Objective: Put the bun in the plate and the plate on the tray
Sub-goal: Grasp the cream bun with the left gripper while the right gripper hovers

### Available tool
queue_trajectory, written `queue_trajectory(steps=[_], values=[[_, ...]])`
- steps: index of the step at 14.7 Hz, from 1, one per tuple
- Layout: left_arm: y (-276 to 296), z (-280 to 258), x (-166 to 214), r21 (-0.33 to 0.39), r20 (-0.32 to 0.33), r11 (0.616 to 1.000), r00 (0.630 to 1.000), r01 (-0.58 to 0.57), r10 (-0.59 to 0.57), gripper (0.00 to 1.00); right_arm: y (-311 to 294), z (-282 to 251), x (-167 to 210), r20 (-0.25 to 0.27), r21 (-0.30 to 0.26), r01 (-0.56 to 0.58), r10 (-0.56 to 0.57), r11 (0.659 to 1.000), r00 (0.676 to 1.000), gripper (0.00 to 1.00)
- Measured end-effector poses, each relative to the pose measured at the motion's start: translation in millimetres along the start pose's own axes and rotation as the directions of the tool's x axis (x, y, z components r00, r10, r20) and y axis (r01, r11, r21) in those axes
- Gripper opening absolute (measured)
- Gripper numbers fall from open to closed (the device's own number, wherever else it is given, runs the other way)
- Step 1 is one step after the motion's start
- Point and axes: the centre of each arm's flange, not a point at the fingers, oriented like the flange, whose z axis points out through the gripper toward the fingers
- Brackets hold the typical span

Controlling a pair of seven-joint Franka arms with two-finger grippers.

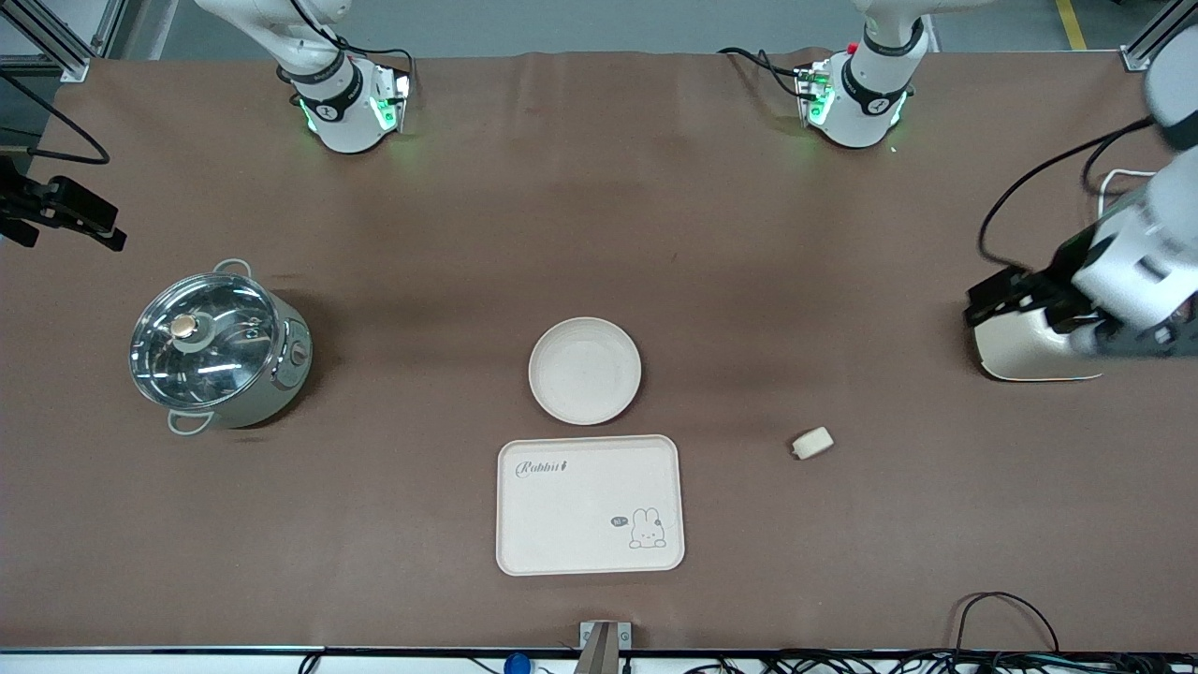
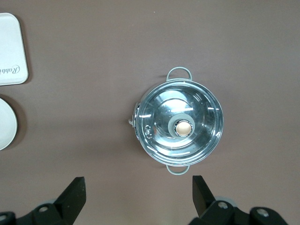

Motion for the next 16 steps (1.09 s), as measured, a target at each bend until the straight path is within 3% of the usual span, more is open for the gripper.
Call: queue_trajectory(steps=[5, 8, 10, 13, 16], values=[[15.0, 179.7, 53.0, -0.045, 0.048, 0.999, 0.999, -0.007, 0.009, 1.00, 0.0, 7.3, 2.4, 0.009, 0.002, 0.000, 0.000, 1.000, 1.000, 1.00], [10.2, 249.6, 59.5, -0.041, 0.083, 0.999, 0.996, -0.016, 0.020, 1.00, 14.4, 44.0, 5.2, 0.071, 0.001, -0.026, 0.026, 1.000, 0.997, 1.00], [10.2, 272.9, 60.7, -0.045, 0.092, 0.999, 0.996, -0.017, 0.021, 1.00, 20.1, 74.1, 6.1, 0.117, 0.018, -0.041, 0.039, 0.999, 0.992, 1.00], [23.4, 284.5, 64.1, -0.053, 0.055, 0.998, 0.998, -0.034, 0.037, 1.00, -11.9, 111.9, 16.9, 0.093, 0.086, -0.033, 0.025, 0.996, 0.995, 1.00], [45.6, 296.7, 64.5, -0.060, 0.017, 0.996, 0.998, -0.064, 0.065, 1.00, -63.6, 159.5, 32.8, 0.094, 0.090, -0.039, 0.030, 0.995, 0.995, 1.00]])
